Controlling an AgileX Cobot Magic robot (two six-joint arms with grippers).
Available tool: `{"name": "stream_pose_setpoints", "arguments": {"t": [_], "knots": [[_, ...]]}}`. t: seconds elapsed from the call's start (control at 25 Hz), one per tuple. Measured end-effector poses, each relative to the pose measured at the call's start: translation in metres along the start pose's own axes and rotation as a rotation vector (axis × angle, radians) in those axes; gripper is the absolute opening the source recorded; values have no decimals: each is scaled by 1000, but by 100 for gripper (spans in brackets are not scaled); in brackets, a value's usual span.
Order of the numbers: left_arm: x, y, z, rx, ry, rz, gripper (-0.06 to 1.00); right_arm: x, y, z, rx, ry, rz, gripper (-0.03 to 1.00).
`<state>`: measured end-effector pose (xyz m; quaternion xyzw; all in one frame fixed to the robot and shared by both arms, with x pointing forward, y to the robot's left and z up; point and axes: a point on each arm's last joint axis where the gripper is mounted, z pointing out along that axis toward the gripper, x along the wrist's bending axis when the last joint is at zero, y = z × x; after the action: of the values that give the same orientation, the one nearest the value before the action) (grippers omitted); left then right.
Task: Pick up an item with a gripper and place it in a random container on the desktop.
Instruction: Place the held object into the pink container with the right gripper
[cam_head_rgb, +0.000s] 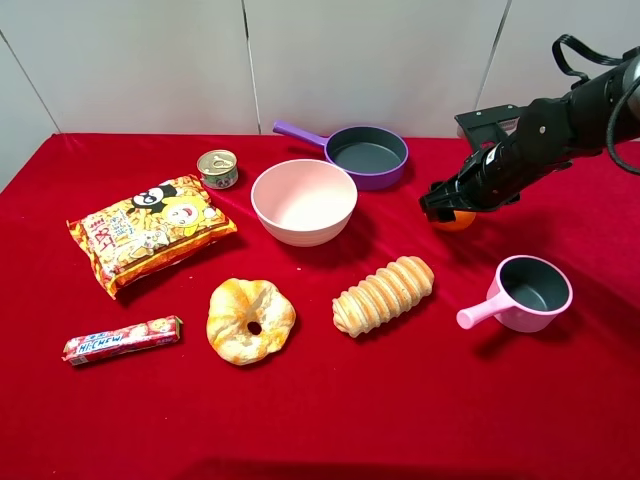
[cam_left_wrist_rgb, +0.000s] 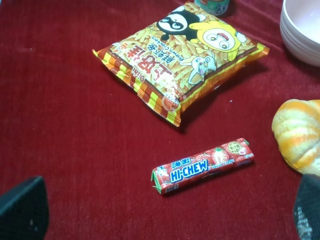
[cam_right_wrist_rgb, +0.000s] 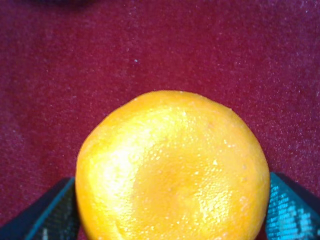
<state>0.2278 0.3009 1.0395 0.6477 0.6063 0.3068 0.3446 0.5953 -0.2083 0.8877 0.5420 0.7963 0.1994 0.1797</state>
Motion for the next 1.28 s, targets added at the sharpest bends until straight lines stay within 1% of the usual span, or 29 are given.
{"name": "stream_pose_setpoints", "arguments": {"t": [0.68,0.92,1.16,1.28], "knots": [[0,0,0,0,0,0,97,-1,0,-2,0,-6,-34,54],[0,0,0,0,0,0,97,-2,10,-21,-34,-16,-50,54],[0,0,0,0,0,0,97,-3,14,-35,-47,-21,-54,54],[0,0,0,0,0,0,97,0,17,-42,-55,-18,-62,54]]}}
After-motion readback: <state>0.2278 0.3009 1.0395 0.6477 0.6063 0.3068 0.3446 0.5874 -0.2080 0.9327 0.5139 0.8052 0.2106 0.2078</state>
